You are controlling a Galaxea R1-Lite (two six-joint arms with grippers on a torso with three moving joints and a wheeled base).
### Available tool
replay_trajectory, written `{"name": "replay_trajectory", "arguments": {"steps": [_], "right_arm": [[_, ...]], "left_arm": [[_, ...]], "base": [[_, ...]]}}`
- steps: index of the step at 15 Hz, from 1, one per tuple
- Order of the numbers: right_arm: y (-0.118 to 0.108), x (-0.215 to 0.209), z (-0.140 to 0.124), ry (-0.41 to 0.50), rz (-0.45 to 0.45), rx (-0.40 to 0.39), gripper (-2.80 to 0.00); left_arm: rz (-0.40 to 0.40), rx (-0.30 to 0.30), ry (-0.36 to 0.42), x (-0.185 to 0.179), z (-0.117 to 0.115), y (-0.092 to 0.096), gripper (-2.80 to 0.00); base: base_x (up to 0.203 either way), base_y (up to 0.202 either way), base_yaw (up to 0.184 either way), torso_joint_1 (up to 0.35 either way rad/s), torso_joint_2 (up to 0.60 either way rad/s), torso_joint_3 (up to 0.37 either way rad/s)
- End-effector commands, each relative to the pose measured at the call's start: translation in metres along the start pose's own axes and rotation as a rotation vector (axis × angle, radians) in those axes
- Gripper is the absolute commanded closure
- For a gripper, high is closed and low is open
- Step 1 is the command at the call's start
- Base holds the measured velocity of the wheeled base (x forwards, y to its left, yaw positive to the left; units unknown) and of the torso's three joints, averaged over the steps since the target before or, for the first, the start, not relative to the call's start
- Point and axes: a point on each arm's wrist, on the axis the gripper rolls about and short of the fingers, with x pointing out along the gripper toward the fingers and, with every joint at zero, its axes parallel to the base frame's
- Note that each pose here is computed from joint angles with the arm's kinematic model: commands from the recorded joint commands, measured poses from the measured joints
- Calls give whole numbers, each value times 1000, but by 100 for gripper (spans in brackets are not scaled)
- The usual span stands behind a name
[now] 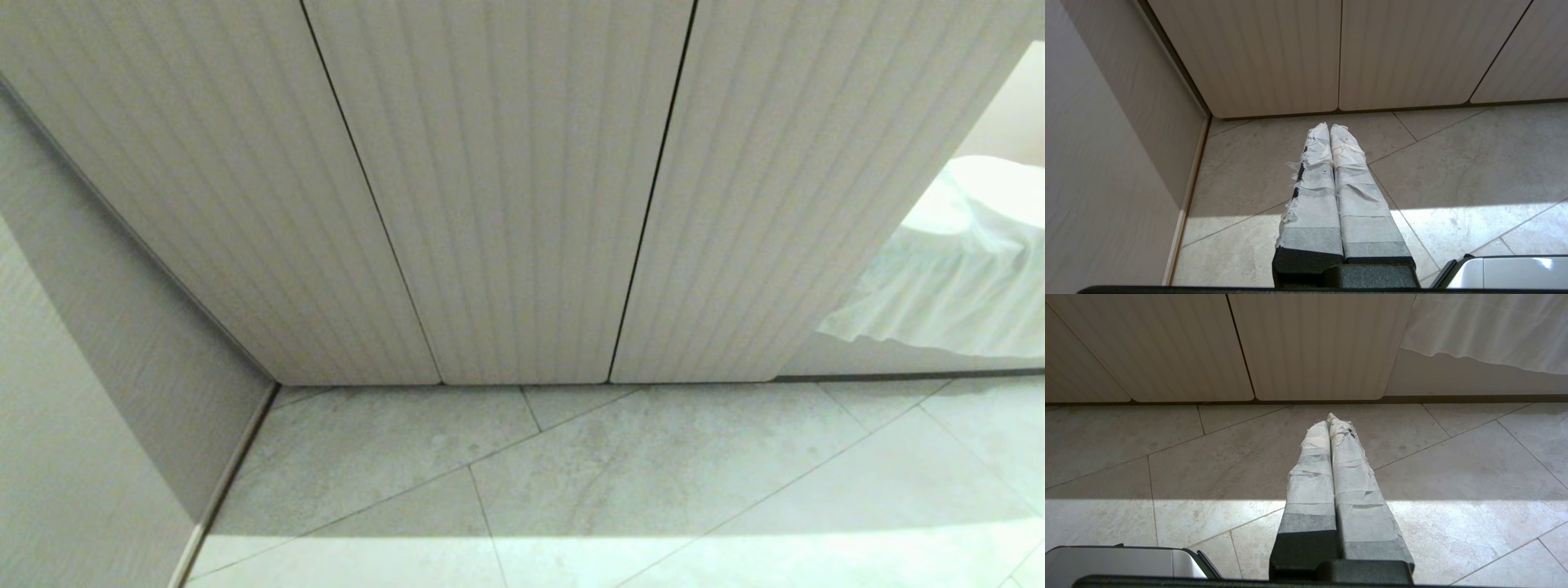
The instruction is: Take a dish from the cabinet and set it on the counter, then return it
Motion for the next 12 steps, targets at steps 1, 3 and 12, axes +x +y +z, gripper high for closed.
{"name": "replay_trajectory", "arguments": {"steps": [1,3,12], "right_arm": [[0,0,0,-1,0,0,0],[0,0,0,-1,1,-1,0],[0,0,0,0,0,1,0]], "left_arm": [[0,0,1,0,0,0,0],[0,0,0,0,0,0,0],[0,0,-1,0,0,0,0]], "base": [[0,0,0,0,0,0],[0,0,0,0,0,0],[0,0,0,0,0,0]]}}
